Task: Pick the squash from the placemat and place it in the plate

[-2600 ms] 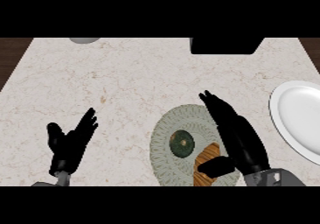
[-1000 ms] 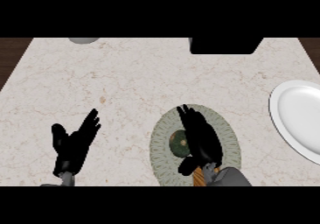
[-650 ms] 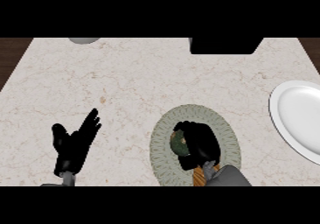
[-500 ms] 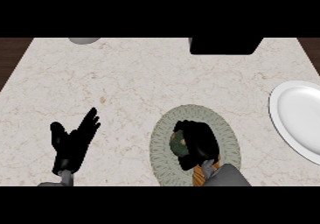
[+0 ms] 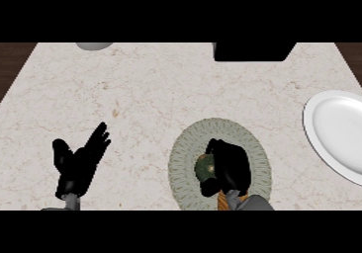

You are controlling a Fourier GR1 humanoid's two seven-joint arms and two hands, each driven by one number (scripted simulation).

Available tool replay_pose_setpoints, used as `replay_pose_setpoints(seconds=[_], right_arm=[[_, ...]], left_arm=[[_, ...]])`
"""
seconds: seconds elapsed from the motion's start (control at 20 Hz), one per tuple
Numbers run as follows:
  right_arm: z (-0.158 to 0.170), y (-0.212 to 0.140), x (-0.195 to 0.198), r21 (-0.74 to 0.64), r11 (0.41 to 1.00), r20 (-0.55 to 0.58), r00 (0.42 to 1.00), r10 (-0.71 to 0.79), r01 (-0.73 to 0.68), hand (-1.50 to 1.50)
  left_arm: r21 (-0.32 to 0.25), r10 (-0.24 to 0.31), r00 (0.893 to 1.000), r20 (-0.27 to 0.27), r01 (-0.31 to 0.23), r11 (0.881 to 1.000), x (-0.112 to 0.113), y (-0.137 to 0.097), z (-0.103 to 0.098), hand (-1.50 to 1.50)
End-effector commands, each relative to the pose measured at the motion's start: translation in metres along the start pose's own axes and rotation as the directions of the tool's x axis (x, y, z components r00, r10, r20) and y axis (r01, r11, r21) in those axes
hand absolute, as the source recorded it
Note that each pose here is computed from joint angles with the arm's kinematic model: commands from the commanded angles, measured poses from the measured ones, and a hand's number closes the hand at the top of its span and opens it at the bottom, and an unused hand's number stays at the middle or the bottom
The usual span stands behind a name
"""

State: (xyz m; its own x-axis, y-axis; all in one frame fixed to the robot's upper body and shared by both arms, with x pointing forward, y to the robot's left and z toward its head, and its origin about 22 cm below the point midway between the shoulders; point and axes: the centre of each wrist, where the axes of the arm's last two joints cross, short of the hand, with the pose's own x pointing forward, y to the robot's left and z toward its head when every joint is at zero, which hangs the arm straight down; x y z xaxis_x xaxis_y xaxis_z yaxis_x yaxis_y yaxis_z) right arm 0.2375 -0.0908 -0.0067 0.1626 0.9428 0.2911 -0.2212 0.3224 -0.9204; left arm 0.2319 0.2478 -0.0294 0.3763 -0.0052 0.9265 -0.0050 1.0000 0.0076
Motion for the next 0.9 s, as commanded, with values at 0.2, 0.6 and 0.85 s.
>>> replay_pose_setpoints(seconds=[0.2, 0.6, 0.85], right_arm=[[0.024, -0.021, 0.019, -0.409, 0.898, 0.050, 0.987, -0.154, 0.161, 1.50], [0.044, -0.058, 0.011, -0.662, 0.698, 0.019, 0.937, -0.348, 0.273, 1.50], [0.041, -0.075, -0.023, -0.745, 0.584, 0.022, 0.887, -0.461, 0.322, 1.50]], left_arm=[[0.008, 0.006, 1.000, 0.000, -0.006, 1.000, -0.003, 0.000, -0.004, 0.00], [-0.001, 0.000, 1.000, -0.012, 0.000, 1.000, -0.018, -0.011, -0.007, 0.00], [0.001, 0.008, 1.000, 0.009, -0.008, 1.000, -0.010, -0.004, -0.003, 0.00]])
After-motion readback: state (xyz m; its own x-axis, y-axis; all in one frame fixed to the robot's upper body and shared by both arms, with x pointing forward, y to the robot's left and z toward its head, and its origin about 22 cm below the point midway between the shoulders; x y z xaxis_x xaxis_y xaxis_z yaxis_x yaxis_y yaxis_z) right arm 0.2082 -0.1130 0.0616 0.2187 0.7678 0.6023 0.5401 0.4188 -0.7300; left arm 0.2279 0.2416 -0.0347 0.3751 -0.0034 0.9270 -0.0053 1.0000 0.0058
